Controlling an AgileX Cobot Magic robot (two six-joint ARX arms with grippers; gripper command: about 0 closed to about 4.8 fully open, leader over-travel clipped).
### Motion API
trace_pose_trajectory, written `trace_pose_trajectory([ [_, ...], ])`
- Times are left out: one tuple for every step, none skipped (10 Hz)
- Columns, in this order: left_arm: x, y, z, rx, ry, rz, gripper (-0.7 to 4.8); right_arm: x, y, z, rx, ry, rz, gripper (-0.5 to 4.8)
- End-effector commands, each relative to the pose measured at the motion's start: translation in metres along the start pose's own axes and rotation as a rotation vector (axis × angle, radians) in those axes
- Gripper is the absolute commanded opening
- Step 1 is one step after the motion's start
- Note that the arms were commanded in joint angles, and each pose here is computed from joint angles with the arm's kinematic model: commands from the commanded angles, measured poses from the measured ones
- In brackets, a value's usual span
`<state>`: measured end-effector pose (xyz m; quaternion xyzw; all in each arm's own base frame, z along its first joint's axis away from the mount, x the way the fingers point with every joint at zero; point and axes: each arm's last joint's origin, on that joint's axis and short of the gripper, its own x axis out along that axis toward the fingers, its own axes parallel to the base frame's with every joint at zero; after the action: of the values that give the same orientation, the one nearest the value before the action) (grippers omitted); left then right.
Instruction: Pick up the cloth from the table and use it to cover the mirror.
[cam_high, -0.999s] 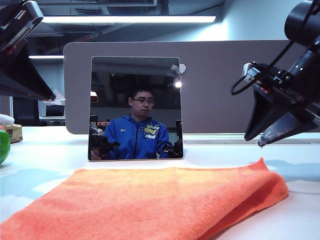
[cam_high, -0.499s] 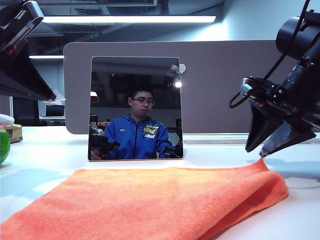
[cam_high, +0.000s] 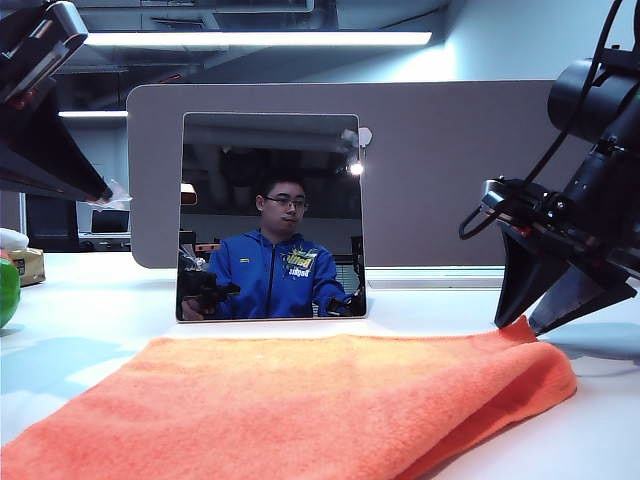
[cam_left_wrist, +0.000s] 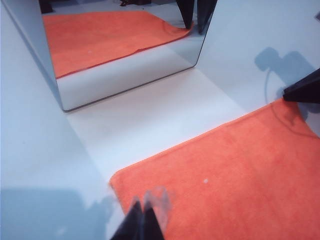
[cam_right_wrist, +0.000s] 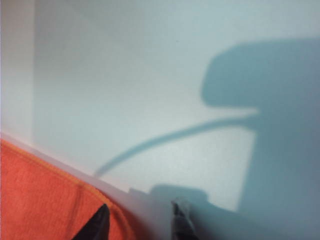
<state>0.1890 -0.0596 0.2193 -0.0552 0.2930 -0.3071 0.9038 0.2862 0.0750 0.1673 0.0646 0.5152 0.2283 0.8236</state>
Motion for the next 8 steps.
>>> trace_pose_trajectory([
  [-0.0005,-0.0009,0.0026,0.012,-0.015,-0.009,-0.06,0.0002,0.0001,0.0021,-0.002,-0.014,0.000,1.59],
  [-0.0004,-0.0010,0.0025,0.012,-0.014,-0.009,-0.06,0.0002,0.0002,0.0033,-0.007,-0.026,0.002,1.58],
  [-0.0005,-0.0010,0.0026,0.012,-0.015,-0.009,-0.06,0.0002,0.0004,0.0036,-0.008,-0.028,0.005,1.58],
  [-0.0005,-0.0010,0.0026,0.012,-0.014,-0.009,-0.06,0.0002,0.0007,0.0034,-0.007,-0.026,0.016,1.58],
  [-0.0004,-0.0010,0.0024,0.011,-0.014,-0.009,-0.06,0.0002,0.0011,0.0034,-0.007,-0.025,0.031,1.58],
  [-0.0004,-0.0009,0.0021,0.010,-0.011,-0.009,-0.06,0.0002,0.0014,0.0031,-0.003,-0.021,0.041,1.58],
  [-0.0004,-0.0009,0.0011,0.006,-0.001,-0.009,-0.06,0.0003,0.0016,0.0026,-0.002,-0.016,0.049,1.58],
  [-0.0004,-0.0008,0.0001,0.001,0.009,-0.008,-0.06,0.0008,0.0015,0.0013,0.004,-0.002,0.057,1.58],
])
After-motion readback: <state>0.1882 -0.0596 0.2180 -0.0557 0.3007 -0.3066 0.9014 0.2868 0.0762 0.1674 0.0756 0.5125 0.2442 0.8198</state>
